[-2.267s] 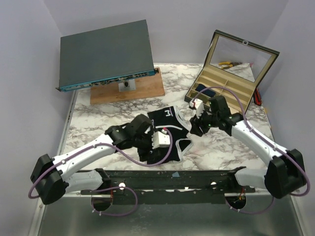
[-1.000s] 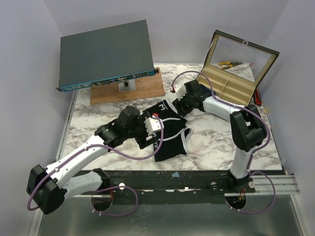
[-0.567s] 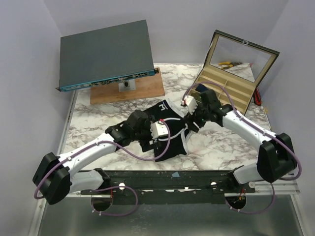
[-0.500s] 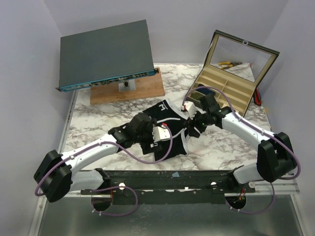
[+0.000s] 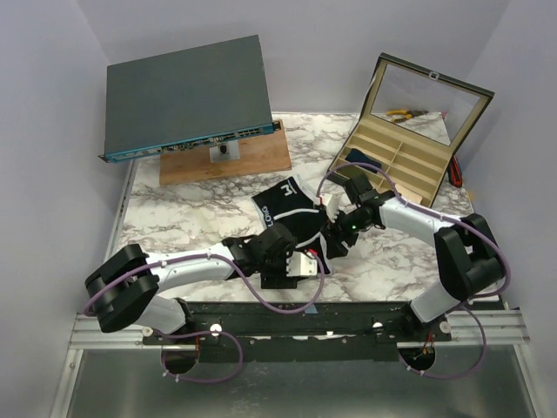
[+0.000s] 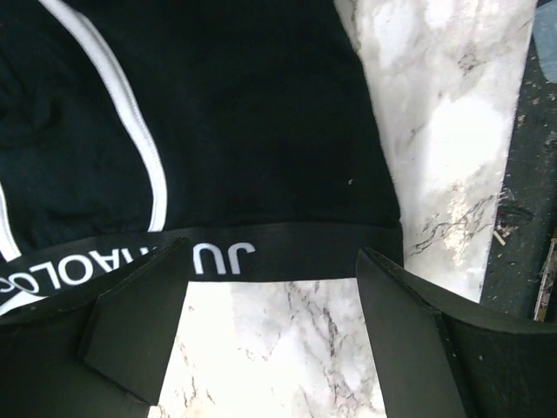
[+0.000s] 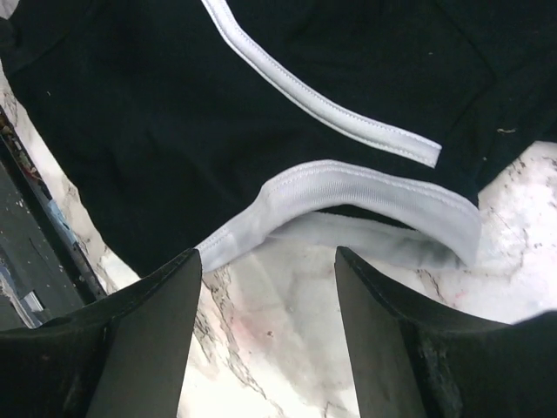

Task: Roll the underwear
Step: Fold the underwear at the center of the board.

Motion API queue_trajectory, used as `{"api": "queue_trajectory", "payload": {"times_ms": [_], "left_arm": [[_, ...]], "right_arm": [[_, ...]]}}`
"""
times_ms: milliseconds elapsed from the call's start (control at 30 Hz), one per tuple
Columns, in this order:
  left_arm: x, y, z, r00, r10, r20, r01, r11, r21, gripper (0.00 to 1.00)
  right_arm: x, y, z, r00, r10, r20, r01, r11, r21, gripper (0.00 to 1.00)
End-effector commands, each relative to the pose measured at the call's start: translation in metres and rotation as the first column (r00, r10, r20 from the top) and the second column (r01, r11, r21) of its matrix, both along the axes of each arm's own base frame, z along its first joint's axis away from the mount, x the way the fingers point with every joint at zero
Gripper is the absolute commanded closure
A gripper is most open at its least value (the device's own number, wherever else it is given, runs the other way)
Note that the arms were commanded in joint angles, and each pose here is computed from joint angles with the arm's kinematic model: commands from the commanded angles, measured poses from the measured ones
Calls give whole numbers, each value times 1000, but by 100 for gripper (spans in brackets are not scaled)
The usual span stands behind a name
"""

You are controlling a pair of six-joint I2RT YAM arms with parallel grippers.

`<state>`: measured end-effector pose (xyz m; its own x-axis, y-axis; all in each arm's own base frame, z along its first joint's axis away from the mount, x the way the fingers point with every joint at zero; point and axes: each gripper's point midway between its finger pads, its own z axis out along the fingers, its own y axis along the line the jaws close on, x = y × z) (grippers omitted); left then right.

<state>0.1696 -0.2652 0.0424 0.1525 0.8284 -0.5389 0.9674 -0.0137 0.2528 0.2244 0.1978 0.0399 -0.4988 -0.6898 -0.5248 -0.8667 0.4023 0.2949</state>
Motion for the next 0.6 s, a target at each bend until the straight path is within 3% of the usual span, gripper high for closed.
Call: {"api": "queue_trajectory", "payload": {"times_ms": [0,267,433,567], "left_arm": [[-4,-5,-6,999,-17,34,16,1000,25,19],[-10,-1,-18,998,-37,56,32,995,91,33],[-9,8,-23,996,-47,79,35,989,146,39],[-8,12,-23,995,-48,89,33,986,164,41]], "right_arm": [[7,20,4,1000,22,-11,-21,996,87,35],[8,31,2,998,23,-54,-16,992,123,43],[2,30,4,995,28,-94,-17,993,119,76],[-6,18,6,993,25,-118,-18,998,58,95]]}}
